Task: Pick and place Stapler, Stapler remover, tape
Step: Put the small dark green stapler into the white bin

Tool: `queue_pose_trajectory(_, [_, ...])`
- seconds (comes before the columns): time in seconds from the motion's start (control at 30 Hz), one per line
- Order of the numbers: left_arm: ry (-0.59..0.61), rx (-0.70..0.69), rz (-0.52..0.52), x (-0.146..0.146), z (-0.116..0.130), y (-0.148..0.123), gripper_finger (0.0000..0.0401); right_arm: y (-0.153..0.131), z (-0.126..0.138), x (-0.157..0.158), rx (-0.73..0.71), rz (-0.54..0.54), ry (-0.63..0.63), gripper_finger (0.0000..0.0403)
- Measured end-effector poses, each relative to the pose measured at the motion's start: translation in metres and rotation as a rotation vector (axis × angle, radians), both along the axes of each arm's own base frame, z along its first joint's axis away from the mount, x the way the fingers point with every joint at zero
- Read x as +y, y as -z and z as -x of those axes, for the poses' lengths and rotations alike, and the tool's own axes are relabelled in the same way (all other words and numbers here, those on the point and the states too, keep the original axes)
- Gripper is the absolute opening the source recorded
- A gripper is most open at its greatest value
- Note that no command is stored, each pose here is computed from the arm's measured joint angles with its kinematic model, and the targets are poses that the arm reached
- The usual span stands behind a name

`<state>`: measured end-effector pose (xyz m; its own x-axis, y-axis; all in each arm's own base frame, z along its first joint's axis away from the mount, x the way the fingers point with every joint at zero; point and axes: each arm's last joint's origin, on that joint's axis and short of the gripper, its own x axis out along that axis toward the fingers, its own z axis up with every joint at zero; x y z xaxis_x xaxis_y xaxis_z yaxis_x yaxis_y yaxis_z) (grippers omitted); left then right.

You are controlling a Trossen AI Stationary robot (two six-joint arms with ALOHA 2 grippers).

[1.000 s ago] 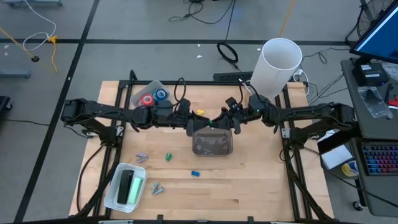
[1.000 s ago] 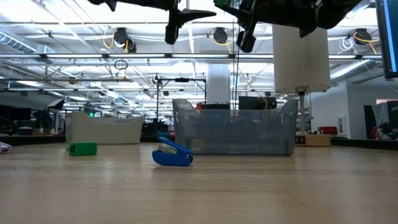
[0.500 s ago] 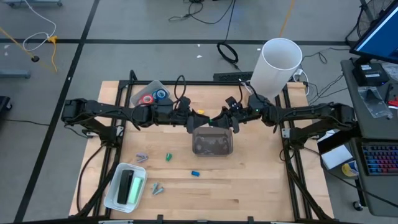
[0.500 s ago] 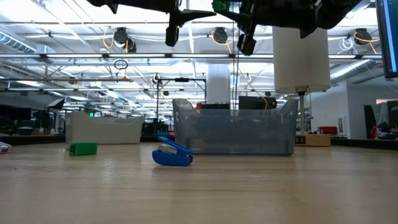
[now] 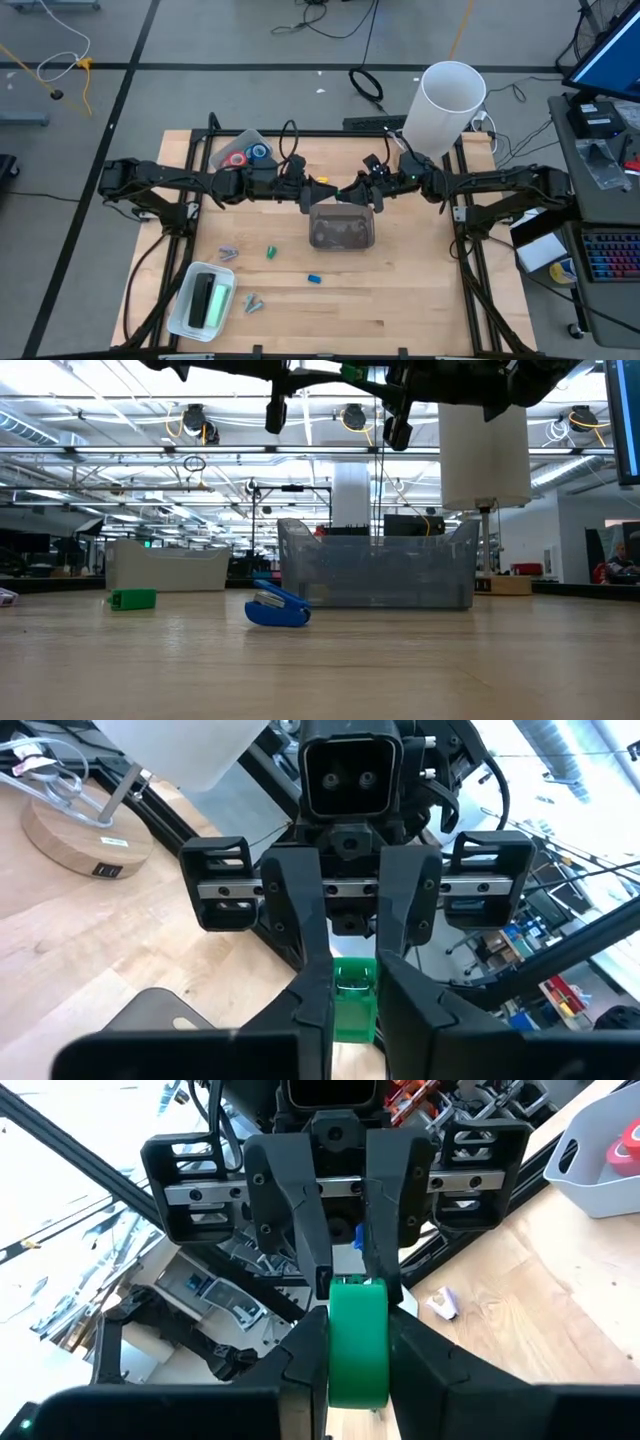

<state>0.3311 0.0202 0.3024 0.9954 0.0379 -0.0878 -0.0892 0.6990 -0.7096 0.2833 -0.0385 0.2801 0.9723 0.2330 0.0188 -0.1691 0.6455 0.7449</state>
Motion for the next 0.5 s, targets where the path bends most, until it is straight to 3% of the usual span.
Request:
queue_pose_trajectory(0.27, [0.001, -0.003, -0.003, 0.000, 0.001, -0.001, 0.0058, -0.005, -0.005, -0.001, 0.012, 0.012, 0.012, 0.0067])
queue_pose_trajectory(0.5, [0.001, 0.012, 0.001, 0.000, -0.001, 0.002, 0.0104, -0.001, -0.016, -0.003, 0.031, 0.005, 0.009, 0.0067])
